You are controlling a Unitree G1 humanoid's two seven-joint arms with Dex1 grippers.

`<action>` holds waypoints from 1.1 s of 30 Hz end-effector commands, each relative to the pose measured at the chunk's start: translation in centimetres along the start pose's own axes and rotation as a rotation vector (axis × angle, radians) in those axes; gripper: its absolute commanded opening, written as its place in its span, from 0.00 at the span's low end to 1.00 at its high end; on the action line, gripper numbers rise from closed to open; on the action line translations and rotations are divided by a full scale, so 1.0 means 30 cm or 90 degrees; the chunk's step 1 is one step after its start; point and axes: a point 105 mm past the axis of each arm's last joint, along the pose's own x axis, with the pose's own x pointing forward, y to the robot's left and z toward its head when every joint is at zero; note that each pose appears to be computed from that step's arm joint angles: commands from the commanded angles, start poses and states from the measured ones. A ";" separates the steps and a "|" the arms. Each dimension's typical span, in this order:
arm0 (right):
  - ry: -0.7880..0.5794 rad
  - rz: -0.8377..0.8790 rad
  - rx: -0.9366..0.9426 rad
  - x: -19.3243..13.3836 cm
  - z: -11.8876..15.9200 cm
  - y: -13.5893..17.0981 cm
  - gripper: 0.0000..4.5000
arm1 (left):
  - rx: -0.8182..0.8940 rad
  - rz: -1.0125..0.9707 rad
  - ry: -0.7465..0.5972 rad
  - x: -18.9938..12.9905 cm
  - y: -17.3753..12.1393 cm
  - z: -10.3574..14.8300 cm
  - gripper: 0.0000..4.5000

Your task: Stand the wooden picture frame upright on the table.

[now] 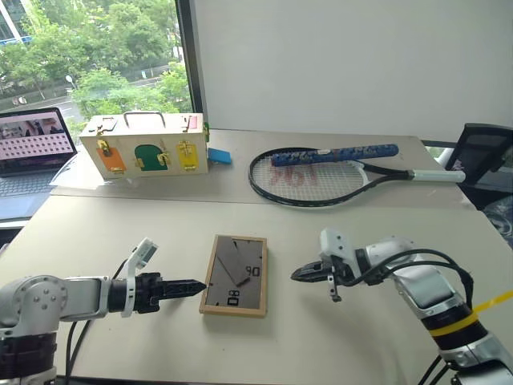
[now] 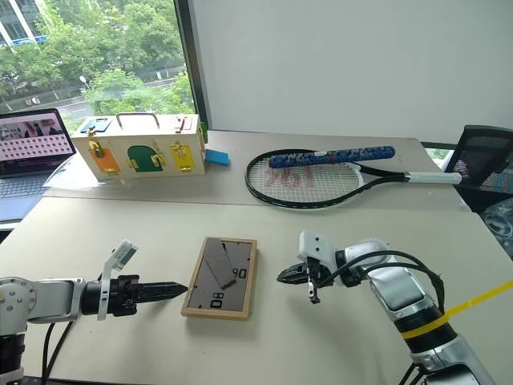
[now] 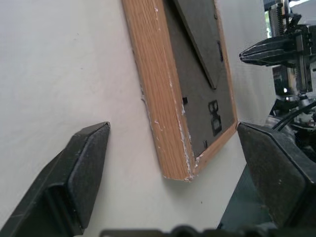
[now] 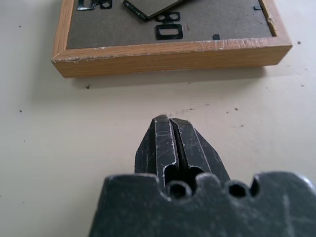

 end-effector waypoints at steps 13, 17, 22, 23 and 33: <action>-0.026 0.027 -0.043 0.136 0.023 0.012 0.00 | -0.054 -0.104 0.088 0.156 -0.075 -0.096 0.98; -0.026 0.024 -0.040 0.144 0.019 0.012 0.00 | -0.057 -0.123 0.074 0.167 -0.094 -0.091 0.98; -0.019 0.024 -0.039 0.142 0.009 0.015 0.00 | -0.068 -0.110 0.033 0.164 -0.079 -0.057 0.98; -0.018 0.024 -0.039 0.142 0.008 0.015 0.00 | -0.071 -0.109 0.022 0.163 -0.076 -0.047 0.87; -0.015 0.022 -0.041 0.140 0.007 0.008 0.00 | -0.087 -0.138 -0.008 0.163 -0.094 -0.025 0.26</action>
